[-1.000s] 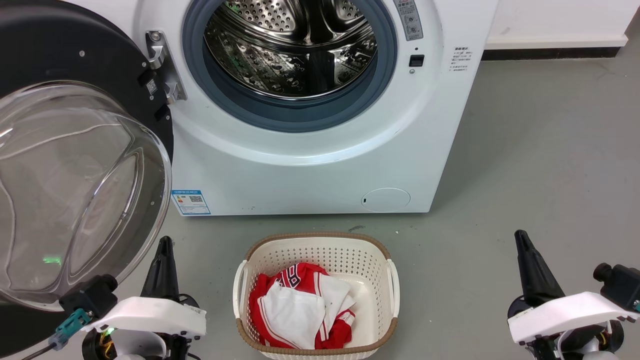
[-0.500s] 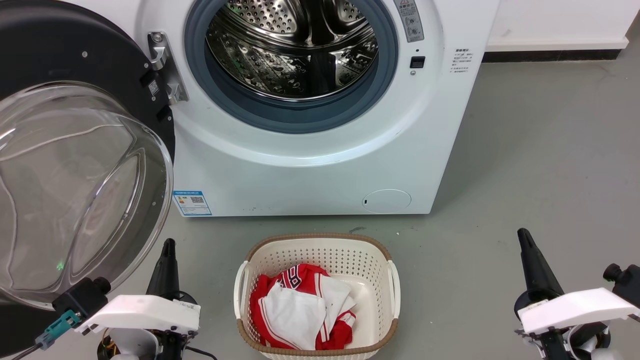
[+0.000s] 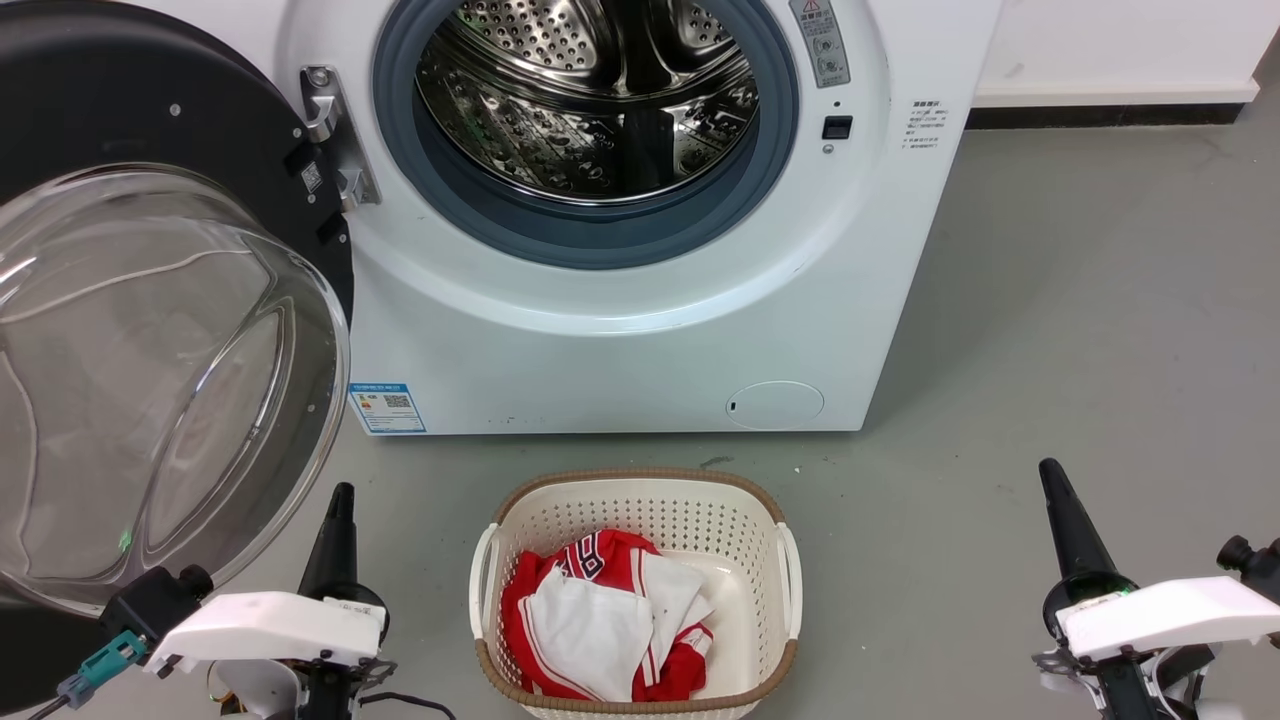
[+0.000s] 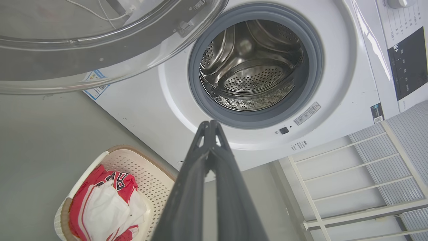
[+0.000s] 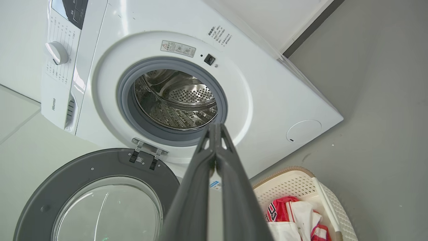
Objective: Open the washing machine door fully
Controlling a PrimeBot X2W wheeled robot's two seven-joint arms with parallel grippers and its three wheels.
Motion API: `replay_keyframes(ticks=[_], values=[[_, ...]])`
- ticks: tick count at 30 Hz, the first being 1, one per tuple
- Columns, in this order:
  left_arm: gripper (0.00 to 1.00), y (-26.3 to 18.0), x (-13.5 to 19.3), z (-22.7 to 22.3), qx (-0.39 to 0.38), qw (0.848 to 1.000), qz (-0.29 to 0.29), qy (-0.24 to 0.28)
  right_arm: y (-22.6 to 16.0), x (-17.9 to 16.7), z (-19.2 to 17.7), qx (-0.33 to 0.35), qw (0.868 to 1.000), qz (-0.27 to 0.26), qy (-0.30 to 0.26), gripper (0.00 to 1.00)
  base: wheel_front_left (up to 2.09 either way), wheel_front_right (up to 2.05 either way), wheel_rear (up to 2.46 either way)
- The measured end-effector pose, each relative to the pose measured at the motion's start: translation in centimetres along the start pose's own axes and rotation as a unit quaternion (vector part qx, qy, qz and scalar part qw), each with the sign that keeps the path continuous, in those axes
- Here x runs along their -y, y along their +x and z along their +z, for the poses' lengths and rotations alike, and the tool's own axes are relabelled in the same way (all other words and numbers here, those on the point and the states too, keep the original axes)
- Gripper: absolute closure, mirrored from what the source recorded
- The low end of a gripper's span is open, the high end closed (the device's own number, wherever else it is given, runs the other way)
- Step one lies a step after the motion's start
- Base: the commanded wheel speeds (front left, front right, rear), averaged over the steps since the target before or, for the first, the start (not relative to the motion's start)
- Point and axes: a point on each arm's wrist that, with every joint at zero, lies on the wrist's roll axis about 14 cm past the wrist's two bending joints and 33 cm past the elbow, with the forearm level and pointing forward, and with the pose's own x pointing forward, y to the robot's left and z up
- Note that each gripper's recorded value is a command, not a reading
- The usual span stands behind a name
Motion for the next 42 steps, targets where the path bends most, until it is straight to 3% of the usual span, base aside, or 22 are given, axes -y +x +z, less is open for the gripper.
replay_keyframes(ticks=[20,42], values=[[1.0,0.08,0.05,0.1,-0.008,0.994,-0.007,-0.113,0.22,0.42,0.18,0.002,0.994,-0.006,0.109,1.0,0.0,0.0,0.0],[1.0,-0.01,0.18,0.19,-0.012,0.976,-0.018,-0.215,0.58,0.44,0.52,0.006,0.978,-0.004,0.208,1.0,0.0,0.0,0.0]])
